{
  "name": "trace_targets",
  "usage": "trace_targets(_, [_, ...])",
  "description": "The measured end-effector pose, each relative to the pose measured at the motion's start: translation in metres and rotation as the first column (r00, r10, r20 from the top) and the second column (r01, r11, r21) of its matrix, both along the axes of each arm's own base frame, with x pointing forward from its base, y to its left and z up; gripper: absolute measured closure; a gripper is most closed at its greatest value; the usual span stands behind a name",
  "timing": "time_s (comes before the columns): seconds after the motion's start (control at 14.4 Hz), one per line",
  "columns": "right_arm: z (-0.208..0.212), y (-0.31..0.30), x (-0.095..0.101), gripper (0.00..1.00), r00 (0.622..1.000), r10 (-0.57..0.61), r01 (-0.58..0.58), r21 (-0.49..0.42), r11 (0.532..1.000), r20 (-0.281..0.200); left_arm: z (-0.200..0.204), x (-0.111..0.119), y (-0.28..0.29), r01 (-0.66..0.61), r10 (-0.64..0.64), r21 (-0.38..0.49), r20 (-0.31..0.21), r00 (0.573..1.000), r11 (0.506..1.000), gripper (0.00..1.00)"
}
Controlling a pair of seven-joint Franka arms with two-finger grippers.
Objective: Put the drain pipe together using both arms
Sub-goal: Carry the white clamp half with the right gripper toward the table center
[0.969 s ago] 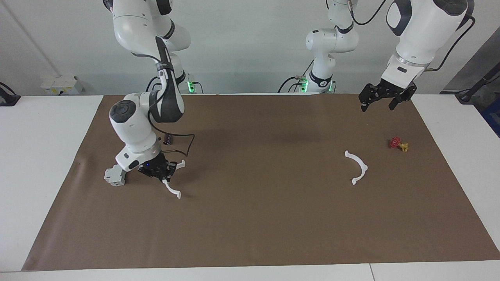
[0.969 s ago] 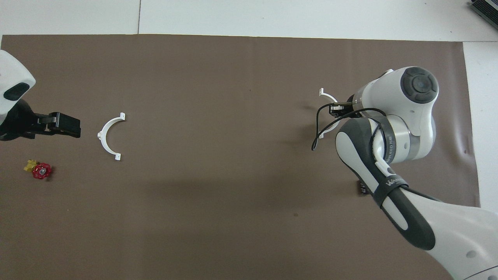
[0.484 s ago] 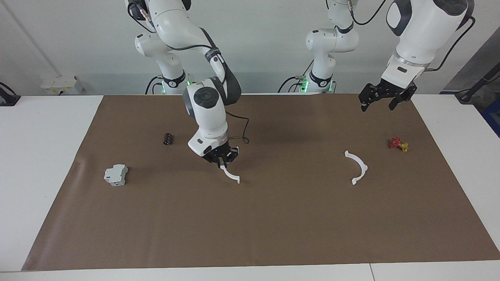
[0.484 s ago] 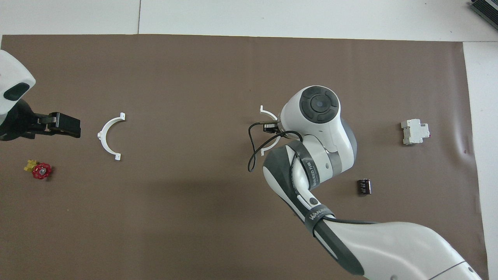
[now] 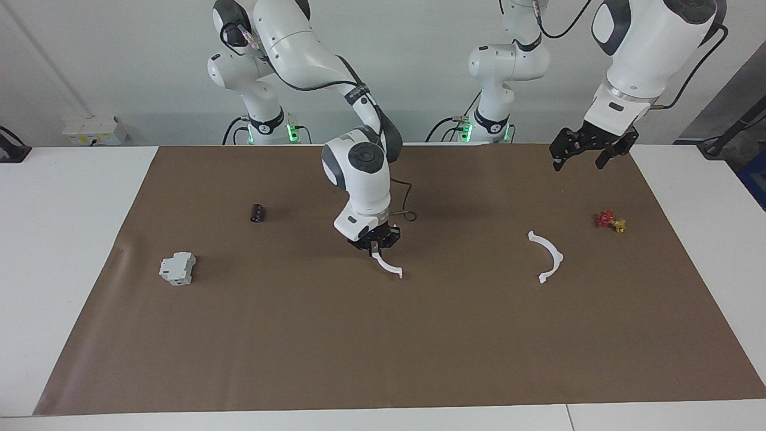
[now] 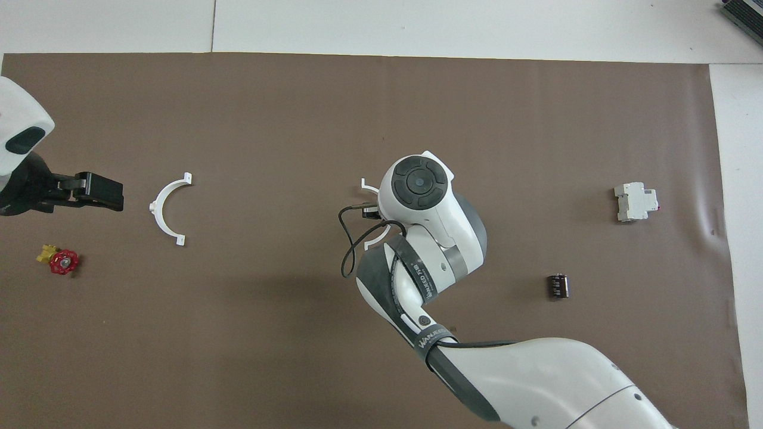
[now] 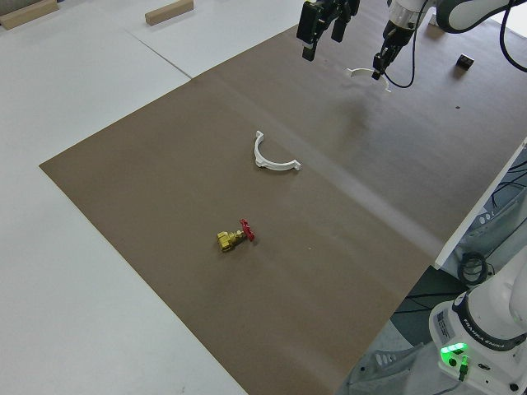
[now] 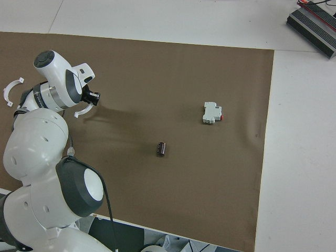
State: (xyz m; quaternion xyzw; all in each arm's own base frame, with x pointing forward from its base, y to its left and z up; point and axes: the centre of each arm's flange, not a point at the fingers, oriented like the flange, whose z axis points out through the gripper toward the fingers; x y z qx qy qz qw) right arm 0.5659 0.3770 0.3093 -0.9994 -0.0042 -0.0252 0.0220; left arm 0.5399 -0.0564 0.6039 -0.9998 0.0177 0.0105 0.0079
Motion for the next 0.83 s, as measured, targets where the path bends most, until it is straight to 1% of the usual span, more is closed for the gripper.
trace_targets(0.21, [-0.01, 0.011, -0.004, 0.8, 1.0, 0.007, -0.007, 0.007, 1.0, 0.015, 0.0, 0.0, 0.0, 0.0, 0.0, 0.0, 0.0, 1.0, 1.0, 0.0])
trace_targets(0.42, [-0.015, 0.012, -0.005, 0.8, 1.0, 0.011, -0.011, 0.0, 1.0, 0.01, 0.0, 0.0, 0.0, 0.0, 0.0, 0.0, 0.0, 1.0, 1.0, 0.0])
trace_targets(0.55, [-0.016, 0.009, -0.006, 0.8, 0.999, 0.032, -0.032, -0.04, 0.999, 0.005, 0.0, 0.0, 0.0, 0.0, 0.0, 0.0, -0.001, 1.0, 1.0, 0.0])
trace_targets(0.83, [-0.015, 0.007, -0.004, 0.8, 0.999, 0.039, -0.038, -0.058, 0.998, 0.007, -0.001, 0.0, 0.0, 0.0, 0.0, 0.0, -0.002, 1.0, 1.0, 0.0])
